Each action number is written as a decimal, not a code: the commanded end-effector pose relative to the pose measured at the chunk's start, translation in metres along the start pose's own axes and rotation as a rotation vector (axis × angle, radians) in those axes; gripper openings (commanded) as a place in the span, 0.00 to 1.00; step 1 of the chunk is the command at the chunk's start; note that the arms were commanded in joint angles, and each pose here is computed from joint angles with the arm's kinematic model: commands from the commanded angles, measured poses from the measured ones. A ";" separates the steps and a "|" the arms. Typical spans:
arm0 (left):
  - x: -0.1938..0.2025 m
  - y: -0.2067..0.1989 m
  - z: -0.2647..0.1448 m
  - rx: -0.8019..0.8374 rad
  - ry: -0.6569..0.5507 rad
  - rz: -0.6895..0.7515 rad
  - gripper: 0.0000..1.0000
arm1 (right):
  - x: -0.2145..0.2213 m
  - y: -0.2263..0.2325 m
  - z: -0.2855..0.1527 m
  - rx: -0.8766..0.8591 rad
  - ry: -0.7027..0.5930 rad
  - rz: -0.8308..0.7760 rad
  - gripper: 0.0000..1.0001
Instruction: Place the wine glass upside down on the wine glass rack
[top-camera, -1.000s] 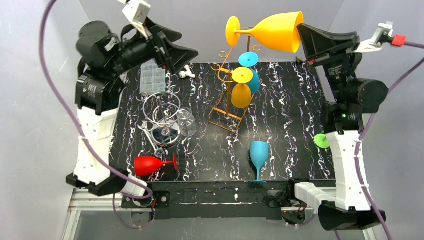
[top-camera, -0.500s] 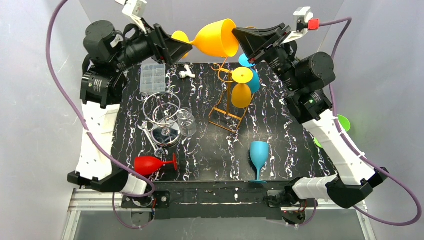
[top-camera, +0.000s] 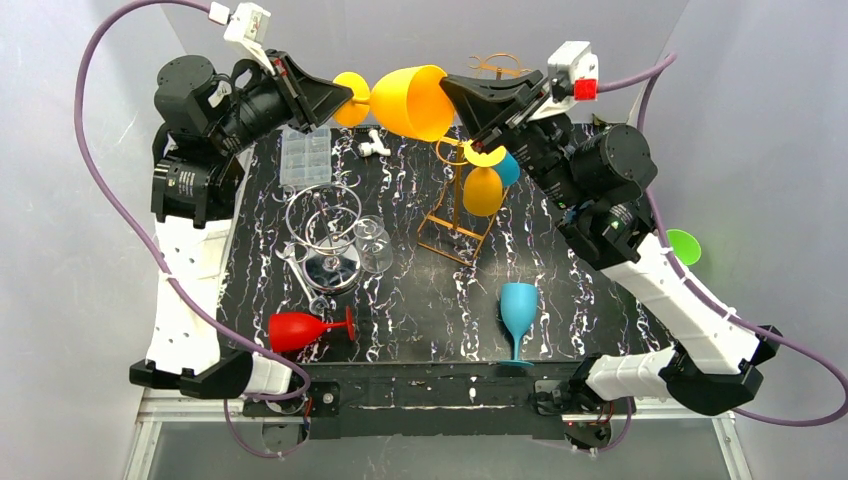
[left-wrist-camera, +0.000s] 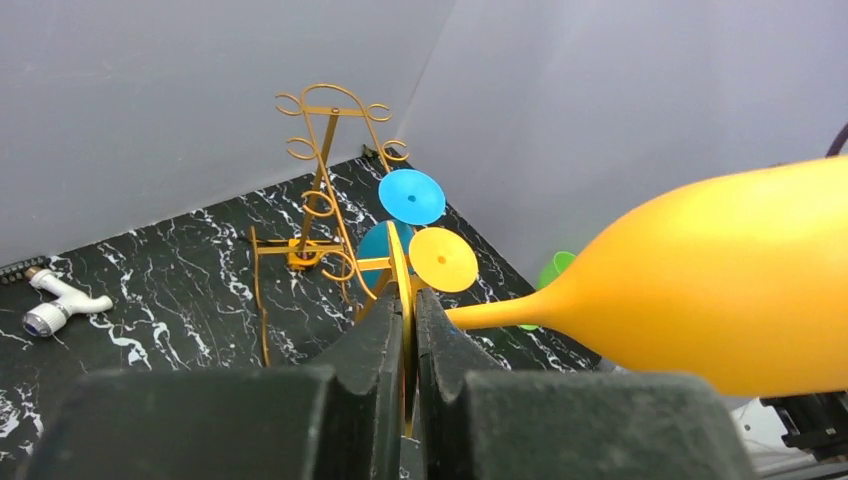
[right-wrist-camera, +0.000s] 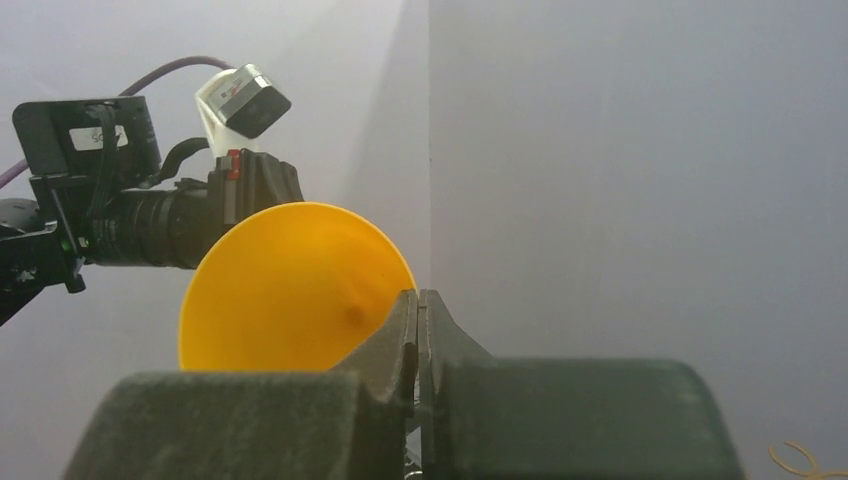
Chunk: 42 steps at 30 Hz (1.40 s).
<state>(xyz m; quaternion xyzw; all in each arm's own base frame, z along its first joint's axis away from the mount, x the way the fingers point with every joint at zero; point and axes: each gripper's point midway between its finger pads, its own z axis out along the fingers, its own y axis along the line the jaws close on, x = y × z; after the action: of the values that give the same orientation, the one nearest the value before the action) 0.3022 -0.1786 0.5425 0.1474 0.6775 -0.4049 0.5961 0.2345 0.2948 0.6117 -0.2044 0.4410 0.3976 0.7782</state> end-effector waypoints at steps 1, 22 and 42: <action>-0.009 -0.015 -0.008 0.041 -0.022 0.061 0.00 | -0.018 0.005 -0.001 0.007 -0.043 -0.057 0.01; -0.045 -0.077 -0.058 0.285 -0.360 1.380 0.00 | 0.039 0.066 -0.108 -0.307 0.479 0.120 0.98; -0.010 -0.106 -0.083 0.429 -0.419 1.614 0.00 | 0.085 0.134 -0.017 -0.608 0.333 0.578 0.98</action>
<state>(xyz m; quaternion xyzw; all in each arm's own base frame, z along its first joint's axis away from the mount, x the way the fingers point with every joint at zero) 0.1901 -0.1785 0.5839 0.6031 0.1945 -0.0066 0.7736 0.1693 0.4073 0.4844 -0.3541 0.5549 0.6057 0.4471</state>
